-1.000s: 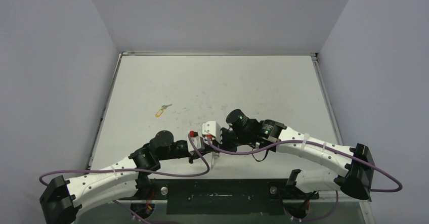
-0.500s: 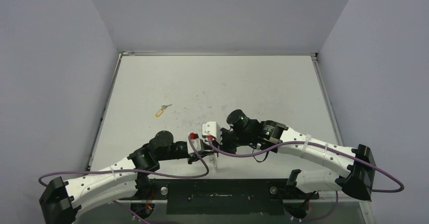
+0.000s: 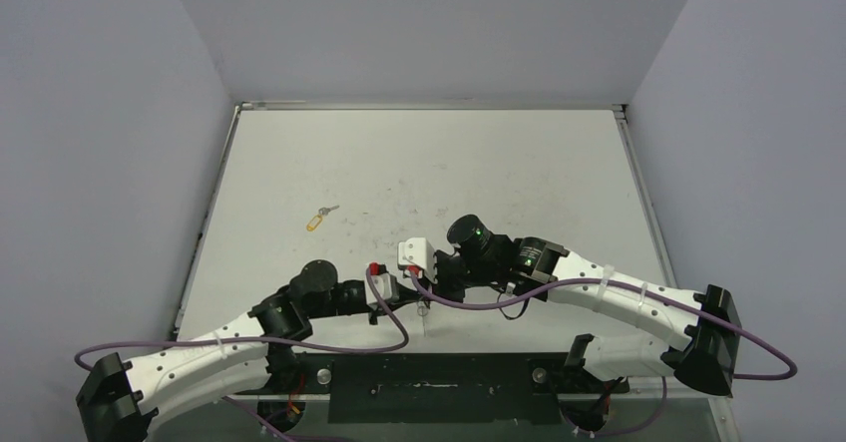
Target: Put the keys on the keyring
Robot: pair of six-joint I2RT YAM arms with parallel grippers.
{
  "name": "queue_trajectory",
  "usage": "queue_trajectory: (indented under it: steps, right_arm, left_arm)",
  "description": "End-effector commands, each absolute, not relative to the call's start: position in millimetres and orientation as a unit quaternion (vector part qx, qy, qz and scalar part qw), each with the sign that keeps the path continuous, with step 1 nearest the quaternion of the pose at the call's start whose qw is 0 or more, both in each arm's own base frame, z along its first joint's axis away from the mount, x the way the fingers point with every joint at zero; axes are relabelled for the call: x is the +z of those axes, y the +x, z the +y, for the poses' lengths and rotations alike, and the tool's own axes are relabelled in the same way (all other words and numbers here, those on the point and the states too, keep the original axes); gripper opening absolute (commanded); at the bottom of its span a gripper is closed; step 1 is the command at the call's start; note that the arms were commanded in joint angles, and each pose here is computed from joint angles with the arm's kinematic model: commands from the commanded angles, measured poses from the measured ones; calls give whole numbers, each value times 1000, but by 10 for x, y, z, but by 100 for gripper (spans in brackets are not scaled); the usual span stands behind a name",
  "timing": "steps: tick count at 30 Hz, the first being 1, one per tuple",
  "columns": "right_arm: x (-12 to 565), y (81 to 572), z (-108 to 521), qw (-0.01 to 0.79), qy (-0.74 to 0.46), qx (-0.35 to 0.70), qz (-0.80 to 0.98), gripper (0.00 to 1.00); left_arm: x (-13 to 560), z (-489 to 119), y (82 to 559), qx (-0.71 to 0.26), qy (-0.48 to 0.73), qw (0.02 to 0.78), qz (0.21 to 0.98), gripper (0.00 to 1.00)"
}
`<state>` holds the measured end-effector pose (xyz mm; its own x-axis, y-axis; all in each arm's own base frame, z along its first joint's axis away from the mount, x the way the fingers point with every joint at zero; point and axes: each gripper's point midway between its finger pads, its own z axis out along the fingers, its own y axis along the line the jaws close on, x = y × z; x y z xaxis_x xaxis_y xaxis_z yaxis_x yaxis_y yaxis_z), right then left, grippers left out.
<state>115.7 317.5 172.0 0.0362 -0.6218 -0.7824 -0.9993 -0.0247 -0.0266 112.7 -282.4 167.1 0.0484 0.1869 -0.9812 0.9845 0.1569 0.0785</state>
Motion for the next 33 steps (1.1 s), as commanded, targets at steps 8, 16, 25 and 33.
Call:
queue_trajectory:
  steps: [8, 16, 25, 33]
  right_arm:
    - [2241, 1289, 3210, 423, -598, 375, 569, 56]
    - [2184, 1157, 3108, 411, -628, 422, 509, 55]
    - [2083, 1175, 3196, 402, -640, 429, 495, 41]
    - [1936, 1187, 3210, 381, -647, 427, 503, 18]
  left_arm:
    - [2086, -2796, 1204, -427, 434, 602, 517, 0]
    - [2159, -2773, 1111, -436, 446, 614, 483, 0]
    - [2179, -2802, 1092, -437, 457, 609, 479, 0]
    - [2205, -2810, 1083, -439, 459, 610, 474, 0]
